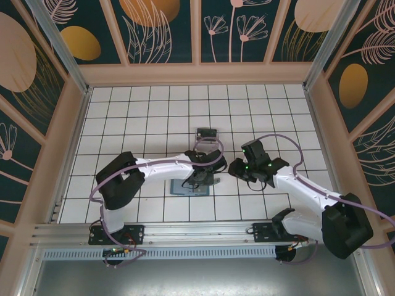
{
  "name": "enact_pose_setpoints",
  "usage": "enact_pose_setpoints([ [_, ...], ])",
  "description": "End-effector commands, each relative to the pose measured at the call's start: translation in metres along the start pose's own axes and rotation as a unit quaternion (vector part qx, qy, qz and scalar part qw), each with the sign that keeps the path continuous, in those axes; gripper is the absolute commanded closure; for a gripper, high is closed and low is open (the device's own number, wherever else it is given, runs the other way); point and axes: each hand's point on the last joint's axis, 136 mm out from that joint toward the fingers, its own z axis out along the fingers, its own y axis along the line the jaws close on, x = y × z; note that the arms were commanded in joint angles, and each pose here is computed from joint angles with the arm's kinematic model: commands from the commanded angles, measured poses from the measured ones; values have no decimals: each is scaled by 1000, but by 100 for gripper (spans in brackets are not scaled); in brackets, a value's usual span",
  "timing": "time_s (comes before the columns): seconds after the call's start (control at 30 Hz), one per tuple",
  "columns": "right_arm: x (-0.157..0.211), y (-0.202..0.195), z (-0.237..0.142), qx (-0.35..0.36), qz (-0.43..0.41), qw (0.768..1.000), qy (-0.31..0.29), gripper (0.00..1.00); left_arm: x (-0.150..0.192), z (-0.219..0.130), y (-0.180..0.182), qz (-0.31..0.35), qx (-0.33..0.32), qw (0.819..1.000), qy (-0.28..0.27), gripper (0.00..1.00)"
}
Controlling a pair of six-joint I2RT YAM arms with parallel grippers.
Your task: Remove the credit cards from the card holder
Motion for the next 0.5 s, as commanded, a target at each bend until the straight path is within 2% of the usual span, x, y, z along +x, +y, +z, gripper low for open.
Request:
enact_pose_setpoints([
  [0.0,5,-7,-2,7,-6,1000,6,73,8,9,11,6,-33,999,10,57],
  [0.23,1,-15,-3,14,2,1000,3,74,18,24,16,10,-39,999,28,57],
  [0.47,1,-15,-5,12,3,1000,1,75,18,23,18,9,-39,999,25,70],
])
